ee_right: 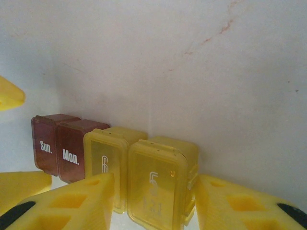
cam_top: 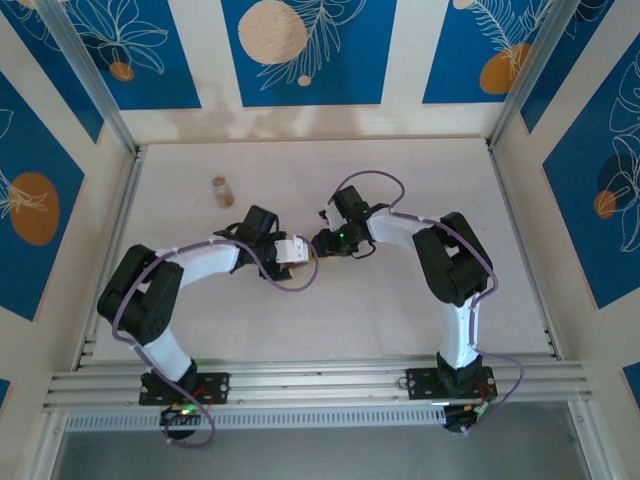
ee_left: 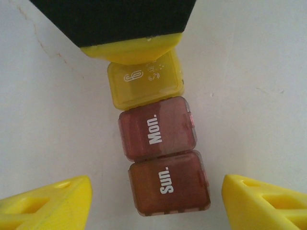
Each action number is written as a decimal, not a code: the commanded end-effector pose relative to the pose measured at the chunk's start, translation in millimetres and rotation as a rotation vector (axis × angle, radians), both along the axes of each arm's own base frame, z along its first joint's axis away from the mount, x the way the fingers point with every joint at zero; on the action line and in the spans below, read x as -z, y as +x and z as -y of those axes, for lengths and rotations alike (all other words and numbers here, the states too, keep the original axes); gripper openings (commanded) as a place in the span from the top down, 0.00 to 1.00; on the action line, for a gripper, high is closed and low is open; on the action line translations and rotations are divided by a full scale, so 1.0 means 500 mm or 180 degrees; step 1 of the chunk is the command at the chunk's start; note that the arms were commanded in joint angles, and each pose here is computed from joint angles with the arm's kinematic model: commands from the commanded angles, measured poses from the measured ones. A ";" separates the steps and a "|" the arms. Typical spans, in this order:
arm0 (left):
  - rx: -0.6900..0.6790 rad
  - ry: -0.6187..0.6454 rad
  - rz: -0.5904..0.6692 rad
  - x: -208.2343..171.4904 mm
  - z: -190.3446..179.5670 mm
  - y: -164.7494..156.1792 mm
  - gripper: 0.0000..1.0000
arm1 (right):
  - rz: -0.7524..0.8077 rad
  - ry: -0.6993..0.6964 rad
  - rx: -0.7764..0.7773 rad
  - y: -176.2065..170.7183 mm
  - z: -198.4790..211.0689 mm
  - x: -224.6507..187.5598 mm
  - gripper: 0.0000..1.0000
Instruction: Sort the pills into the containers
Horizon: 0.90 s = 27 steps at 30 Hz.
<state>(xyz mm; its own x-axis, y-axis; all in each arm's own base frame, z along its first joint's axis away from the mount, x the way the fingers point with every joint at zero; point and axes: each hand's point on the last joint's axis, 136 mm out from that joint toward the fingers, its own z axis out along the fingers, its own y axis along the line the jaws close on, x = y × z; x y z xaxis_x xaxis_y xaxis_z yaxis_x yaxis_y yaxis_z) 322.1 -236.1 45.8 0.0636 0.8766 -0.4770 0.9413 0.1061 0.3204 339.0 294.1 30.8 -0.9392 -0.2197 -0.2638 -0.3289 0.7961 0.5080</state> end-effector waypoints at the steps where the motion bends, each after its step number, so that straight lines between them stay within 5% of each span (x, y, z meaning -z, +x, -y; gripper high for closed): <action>1: -0.0019 0.0017 -0.0001 -0.005 0.010 0.010 0.29 | -0.0215 -0.0159 -0.0012 -0.036 0.015 0.037 0.53; 10: 0.0053 0.0060 -0.0259 -0.006 0.015 -0.006 0.37 | -0.0197 -0.0175 -0.0015 -0.033 0.016 0.037 0.54; 27: 0.0021 0.0213 -0.0469 0.008 0.009 -0.007 0.36 | -0.0178 -0.0261 -0.0016 -0.032 0.021 0.043 0.55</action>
<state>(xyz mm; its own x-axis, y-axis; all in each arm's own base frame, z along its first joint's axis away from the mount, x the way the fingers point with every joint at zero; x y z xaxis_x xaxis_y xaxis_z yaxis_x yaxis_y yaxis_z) 324.4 -239.7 44.6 0.0102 0.9008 -0.4341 0.9699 0.0967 0.2235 339.2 293.9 30.6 -0.9388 -0.2200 -0.2652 -0.3295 0.7980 0.5046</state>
